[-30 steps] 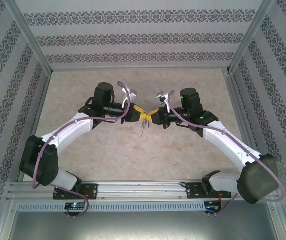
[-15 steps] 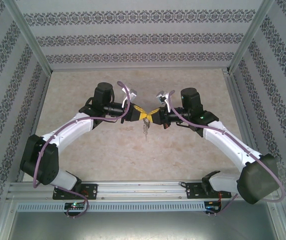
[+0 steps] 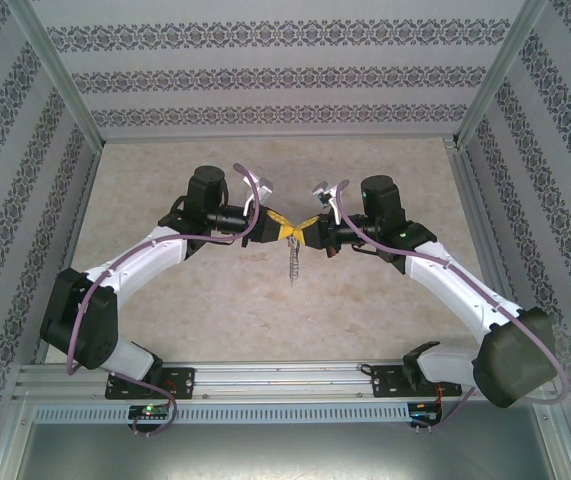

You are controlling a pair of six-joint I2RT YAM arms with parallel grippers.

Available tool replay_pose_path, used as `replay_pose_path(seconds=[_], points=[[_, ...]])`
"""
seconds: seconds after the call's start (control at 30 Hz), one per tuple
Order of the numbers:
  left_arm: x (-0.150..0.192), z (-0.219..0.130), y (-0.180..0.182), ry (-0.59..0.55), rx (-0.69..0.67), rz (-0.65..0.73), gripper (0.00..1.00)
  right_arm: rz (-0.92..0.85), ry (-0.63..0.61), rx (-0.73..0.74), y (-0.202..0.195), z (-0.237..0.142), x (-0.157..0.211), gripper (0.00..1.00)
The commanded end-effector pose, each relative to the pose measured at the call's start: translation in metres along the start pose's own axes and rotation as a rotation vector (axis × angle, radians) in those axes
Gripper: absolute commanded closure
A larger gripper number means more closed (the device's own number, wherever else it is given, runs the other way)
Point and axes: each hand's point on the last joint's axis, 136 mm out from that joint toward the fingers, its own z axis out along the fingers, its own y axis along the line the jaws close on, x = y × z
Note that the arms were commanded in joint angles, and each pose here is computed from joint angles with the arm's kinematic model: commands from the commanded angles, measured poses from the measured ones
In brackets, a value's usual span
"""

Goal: Put the keys on the keyring

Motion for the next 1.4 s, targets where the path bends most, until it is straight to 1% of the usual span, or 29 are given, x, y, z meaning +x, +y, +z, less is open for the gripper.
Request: replay_pose_path(seconds=[0.0,0.2,0.23,0.37,0.5,0.53,0.63,0.77,0.97,1.03,1.17,1.37], points=[[-0.004,0.003,-0.012,-0.019,0.04,0.053,1.0,-0.058,-0.049,-0.008,0.004,-0.002,-0.021,1.0],[-0.005,0.002,-0.011,-0.036,0.017,0.078,1.0,-0.058,-0.066,0.026,0.001,-0.006,-0.024,1.0],[-0.005,0.002,-0.011,-0.036,0.014,0.078,1.0,-0.061,-0.074,0.031,0.002,-0.008,-0.026,0.98],[-0.003,0.001,-0.008,-0.042,-0.008,0.08,1.0,-0.068,-0.115,0.059,0.004,-0.02,-0.031,0.75],[-0.003,0.0,-0.005,-0.058,-0.025,0.086,1.0,-0.075,-0.166,0.091,0.009,-0.037,-0.033,0.59],[-0.004,0.0,-0.006,-0.064,-0.025,0.09,1.0,-0.077,-0.175,0.102,0.01,-0.04,-0.032,0.58],[-0.008,-0.001,-0.008,-0.088,-0.032,0.104,1.0,-0.062,-0.201,0.14,0.009,-0.047,-0.027,0.56],[-0.015,-0.005,-0.011,-0.127,-0.04,0.13,1.0,-0.021,-0.256,0.212,-0.003,-0.051,-0.017,0.55],[-0.021,-0.009,-0.013,-0.161,-0.078,0.154,1.0,0.006,-0.281,0.292,-0.012,-0.043,0.007,0.53],[-0.023,-0.011,-0.013,-0.174,-0.093,0.167,1.0,0.003,-0.305,0.364,-0.019,-0.041,0.013,0.51],[-0.024,-0.012,-0.015,-0.197,-0.088,0.173,1.0,-0.034,-0.313,0.434,-0.02,-0.032,0.025,0.5],[-0.026,-0.013,-0.017,-0.207,-0.078,0.171,1.0,-0.058,-0.274,0.438,-0.017,-0.018,0.032,0.5]])
